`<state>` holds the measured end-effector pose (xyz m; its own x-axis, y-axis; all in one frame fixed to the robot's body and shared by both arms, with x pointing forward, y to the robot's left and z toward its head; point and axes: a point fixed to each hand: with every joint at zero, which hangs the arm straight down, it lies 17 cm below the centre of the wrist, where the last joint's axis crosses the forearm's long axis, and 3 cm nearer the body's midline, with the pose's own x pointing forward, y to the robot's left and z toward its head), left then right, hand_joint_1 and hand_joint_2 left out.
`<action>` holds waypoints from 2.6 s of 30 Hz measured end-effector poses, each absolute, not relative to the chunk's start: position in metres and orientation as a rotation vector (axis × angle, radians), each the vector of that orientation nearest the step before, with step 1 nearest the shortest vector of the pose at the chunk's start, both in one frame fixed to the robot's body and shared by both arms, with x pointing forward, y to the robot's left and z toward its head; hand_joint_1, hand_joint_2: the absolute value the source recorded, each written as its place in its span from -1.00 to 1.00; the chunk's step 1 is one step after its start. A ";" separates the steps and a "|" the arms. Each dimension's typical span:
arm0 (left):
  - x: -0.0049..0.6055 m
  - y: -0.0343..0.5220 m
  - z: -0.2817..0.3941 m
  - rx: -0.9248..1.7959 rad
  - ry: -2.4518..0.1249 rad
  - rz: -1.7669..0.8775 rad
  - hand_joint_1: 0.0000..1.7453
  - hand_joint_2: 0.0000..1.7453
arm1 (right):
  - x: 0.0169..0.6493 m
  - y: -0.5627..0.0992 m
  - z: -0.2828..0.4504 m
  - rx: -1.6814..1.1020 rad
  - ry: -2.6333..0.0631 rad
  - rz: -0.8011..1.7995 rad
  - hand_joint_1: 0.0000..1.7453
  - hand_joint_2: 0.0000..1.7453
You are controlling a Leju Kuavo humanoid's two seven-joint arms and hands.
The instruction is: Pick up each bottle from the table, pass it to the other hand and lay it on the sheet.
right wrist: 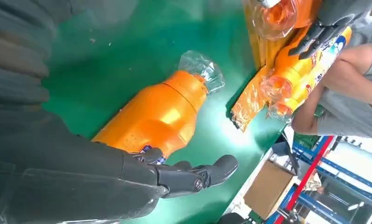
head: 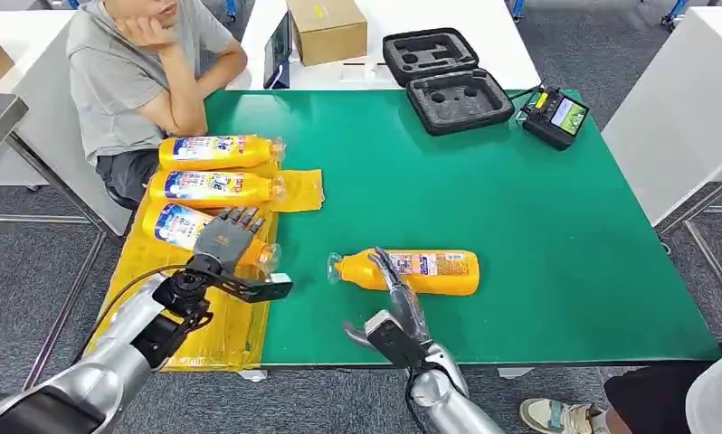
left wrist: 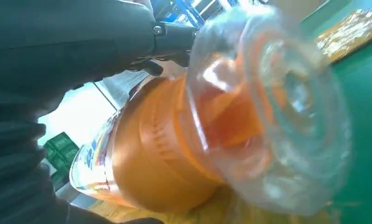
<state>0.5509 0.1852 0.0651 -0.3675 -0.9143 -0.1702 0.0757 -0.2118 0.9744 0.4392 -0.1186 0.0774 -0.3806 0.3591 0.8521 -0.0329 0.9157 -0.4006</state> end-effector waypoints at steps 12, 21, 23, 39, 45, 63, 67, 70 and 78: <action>0.529 0.152 0.119 1.125 -1.520 -1.516 -1.00 1.00 | 0.436 -0.123 0.072 -0.260 -1.914 0.427 -1.00 1.00; 0.512 0.155 0.171 1.086 -1.714 -1.385 -1.00 1.00 | 0.432 -0.128 0.070 -0.270 -1.913 0.429 -1.00 1.00; 0.508 0.157 0.180 1.067 -1.760 -1.359 -1.00 1.00 | 0.432 -0.129 0.070 -0.273 -1.914 0.428 -1.00 1.00; 0.446 0.178 0.230 0.711 -2.142 -1.050 -1.00 1.00 | 0.423 -0.126 0.116 -0.344 -2.067 0.452 -1.00 1.00; 0.442 0.179 0.223 0.697 -2.135 -1.045 -1.00 1.00 | 0.420 -0.128 0.126 -0.352 -2.097 0.453 -1.00 1.00; 0.393 0.131 0.243 0.151 -2.320 -0.633 -1.00 1.00 | 0.405 -0.170 0.139 -1.033 -2.024 0.954 -1.00 1.00; 0.379 0.124 0.247 0.020 -2.329 -0.521 -1.00 1.00 | 0.411 -0.201 0.127 -1.109 -1.904 0.993 -1.00 1.00; 0.373 0.124 0.246 -0.028 -2.324 -0.453 -1.00 1.00 | 0.417 -0.222 0.118 -1.109 -1.838 1.002 -1.00 1.00; 0.367 0.119 0.244 -0.080 -2.312 -0.394 -1.00 1.00 | 0.435 -0.266 0.100 -1.120 -1.735 0.999 -1.00 1.00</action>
